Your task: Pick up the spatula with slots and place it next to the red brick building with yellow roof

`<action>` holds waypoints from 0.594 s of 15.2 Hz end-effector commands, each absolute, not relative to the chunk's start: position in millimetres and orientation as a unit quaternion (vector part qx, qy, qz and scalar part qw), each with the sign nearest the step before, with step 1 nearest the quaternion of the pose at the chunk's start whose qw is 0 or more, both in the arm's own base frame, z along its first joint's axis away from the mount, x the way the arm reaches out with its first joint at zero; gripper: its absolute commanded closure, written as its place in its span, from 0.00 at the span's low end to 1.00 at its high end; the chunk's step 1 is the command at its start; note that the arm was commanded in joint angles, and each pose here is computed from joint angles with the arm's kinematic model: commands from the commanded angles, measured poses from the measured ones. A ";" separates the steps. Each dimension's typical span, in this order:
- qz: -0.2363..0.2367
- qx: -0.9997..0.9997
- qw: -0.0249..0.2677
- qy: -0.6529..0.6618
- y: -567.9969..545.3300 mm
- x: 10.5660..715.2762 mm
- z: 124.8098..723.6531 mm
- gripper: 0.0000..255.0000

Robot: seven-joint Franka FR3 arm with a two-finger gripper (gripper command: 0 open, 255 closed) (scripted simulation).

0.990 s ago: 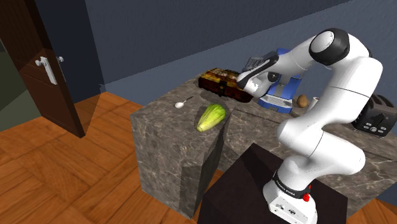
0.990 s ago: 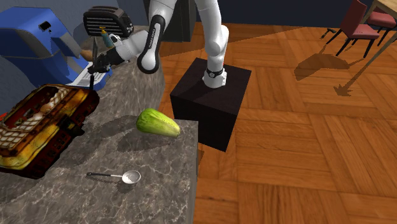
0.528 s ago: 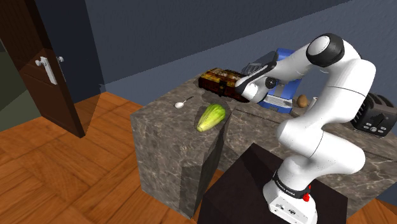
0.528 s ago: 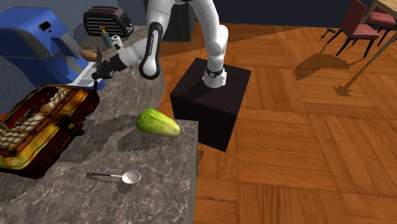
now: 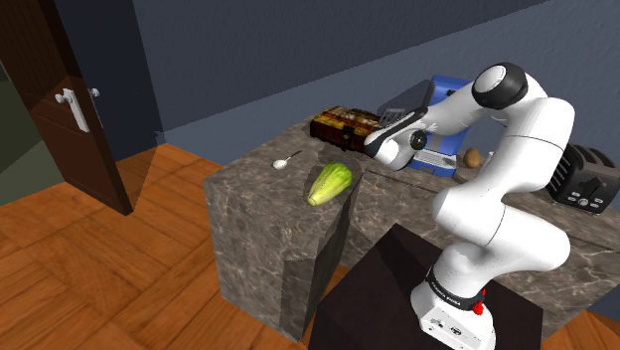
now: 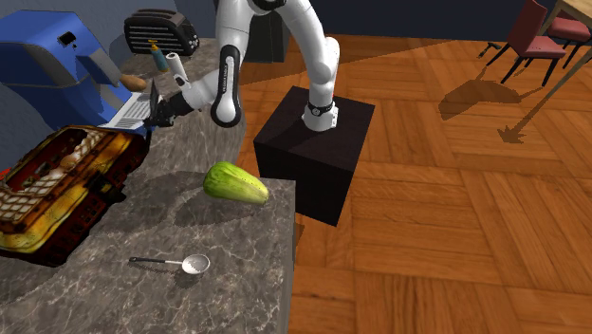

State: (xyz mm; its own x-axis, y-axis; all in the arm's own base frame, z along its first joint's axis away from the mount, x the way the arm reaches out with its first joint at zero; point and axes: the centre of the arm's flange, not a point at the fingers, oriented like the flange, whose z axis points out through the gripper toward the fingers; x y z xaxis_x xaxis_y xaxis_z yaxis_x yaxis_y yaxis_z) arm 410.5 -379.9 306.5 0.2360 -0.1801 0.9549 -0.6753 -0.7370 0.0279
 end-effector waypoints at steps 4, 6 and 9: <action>0.549 0.753 0.226 -0.284 -381.0 410.7 280.6 1.00; 0.549 0.753 0.226 -0.284 -381.0 410.7 270.0 1.00; 0.549 0.753 0.226 -0.284 -381.0 410.7 254.2 1.00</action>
State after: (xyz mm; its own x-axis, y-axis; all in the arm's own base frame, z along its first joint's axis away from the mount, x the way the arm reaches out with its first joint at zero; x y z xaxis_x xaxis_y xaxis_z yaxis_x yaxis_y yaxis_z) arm 410.9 -381.5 259.2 0.2359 -0.1800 0.9550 -0.6755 -0.7368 0.0280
